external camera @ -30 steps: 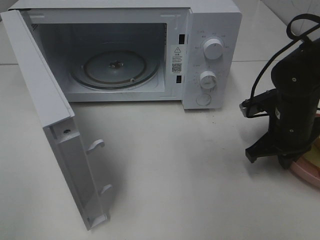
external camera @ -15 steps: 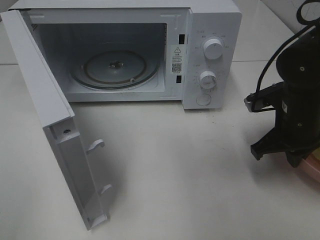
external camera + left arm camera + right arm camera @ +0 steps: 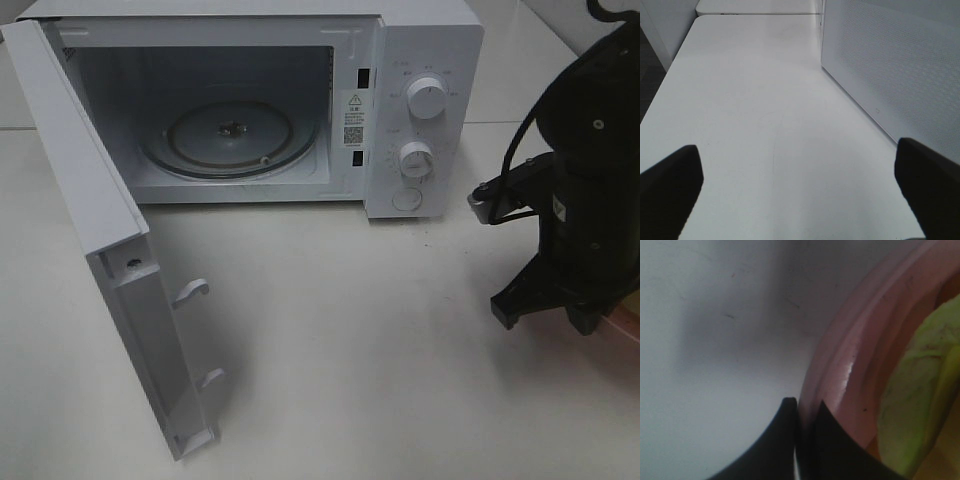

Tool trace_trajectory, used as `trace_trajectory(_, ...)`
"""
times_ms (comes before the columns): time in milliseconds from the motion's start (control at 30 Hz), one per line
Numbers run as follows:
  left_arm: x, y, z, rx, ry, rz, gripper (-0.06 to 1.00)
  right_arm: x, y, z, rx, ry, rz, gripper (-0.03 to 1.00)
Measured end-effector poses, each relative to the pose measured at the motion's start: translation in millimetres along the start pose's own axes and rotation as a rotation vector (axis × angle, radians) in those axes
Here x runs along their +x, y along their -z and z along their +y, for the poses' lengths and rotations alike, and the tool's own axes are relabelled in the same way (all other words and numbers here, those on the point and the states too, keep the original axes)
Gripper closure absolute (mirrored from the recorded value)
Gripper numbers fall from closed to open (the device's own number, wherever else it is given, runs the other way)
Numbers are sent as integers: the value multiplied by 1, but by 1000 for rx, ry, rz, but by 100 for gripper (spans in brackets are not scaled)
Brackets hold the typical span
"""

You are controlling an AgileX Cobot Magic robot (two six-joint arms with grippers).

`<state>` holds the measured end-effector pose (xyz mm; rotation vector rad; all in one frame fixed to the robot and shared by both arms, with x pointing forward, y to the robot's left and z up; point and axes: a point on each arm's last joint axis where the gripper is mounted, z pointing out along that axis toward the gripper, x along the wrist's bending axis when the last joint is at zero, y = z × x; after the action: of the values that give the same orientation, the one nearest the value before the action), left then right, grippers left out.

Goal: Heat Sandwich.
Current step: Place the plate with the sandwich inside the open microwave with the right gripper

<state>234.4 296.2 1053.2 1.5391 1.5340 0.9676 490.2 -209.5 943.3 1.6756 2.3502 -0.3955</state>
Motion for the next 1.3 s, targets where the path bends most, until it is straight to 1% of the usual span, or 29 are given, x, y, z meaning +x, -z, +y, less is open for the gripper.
trace_trajectory(267,0,0,0,0,0,0,-4,12,18,-15,-37,42,-11,93)
trace_trajectory(500,0,0,0,0,0,0,-4,21,21,-34,-32,81,-24,93)
trace_trajectory(633,0,0,0,0,0,0,-4,32,28,-49,-62,113,-15,93)
trace_trajectory(733,0,0,0,0,0,0,-4,35,30,-53,-69,130,-15,93)
trace_trajectory(800,0,0,0,0,0,0,-4,43,33,-59,-75,165,-22,93)
trace_trajectory(1133,0,0,0,0,0,0,-4,63,47,-74,-112,234,-36,93)
trace_trajectory(1300,0,0,0,0,0,0,-4,75,52,-83,-125,293,-52,93)
